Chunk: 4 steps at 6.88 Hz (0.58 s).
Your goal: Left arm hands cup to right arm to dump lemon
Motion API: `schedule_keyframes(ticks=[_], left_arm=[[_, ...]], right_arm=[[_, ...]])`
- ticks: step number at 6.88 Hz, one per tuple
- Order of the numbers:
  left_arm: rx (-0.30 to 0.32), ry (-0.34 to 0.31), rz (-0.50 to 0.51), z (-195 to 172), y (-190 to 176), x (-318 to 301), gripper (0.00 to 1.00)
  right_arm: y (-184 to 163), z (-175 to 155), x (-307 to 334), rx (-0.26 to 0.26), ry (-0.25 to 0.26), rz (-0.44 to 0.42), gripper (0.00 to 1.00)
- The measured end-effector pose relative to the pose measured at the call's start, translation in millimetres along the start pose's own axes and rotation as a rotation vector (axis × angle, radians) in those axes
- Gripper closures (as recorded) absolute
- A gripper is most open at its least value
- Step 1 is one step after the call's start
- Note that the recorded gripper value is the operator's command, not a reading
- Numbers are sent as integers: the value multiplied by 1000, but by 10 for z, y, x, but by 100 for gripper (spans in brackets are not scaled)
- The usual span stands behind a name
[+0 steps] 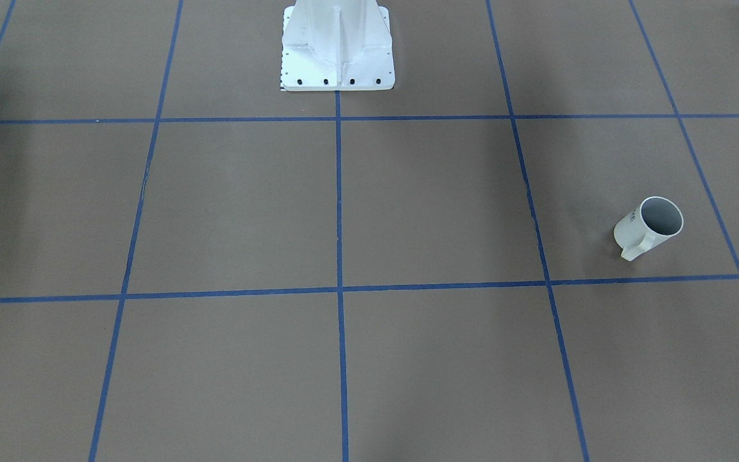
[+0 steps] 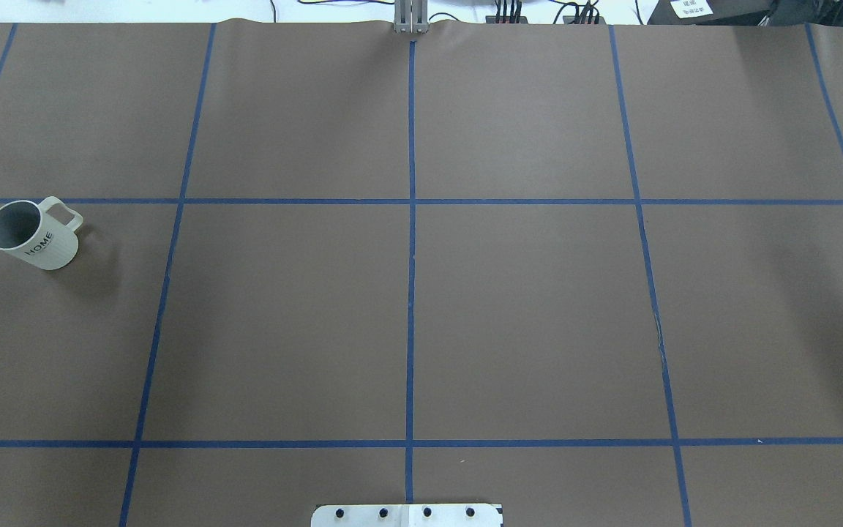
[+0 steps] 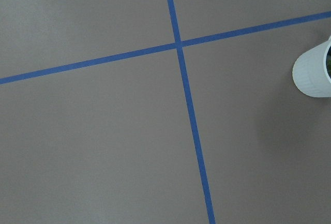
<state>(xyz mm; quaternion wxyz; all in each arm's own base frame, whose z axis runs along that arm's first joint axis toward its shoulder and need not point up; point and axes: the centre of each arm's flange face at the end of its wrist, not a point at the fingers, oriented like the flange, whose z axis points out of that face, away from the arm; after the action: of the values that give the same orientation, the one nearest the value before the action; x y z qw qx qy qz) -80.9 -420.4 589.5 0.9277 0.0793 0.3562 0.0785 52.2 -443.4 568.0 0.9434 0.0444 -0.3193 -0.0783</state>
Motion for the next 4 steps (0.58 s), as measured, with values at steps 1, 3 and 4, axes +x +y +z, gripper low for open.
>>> schedule_keyframes(ticks=[1, 3, 4], left_arm=[[27, -6, 24, -43, -59, 29, 0], [102, -23, 93, -108, -175, 64, 0], [151, -29, 132, -181, -310, 111, 0]], right_arm=[[-178, -188, -127, 43, 5, -28, 0], [-488, -559, -299, 126, 15, -68, 0], [-546, -705, -366, 160, 17, -86, 0]])
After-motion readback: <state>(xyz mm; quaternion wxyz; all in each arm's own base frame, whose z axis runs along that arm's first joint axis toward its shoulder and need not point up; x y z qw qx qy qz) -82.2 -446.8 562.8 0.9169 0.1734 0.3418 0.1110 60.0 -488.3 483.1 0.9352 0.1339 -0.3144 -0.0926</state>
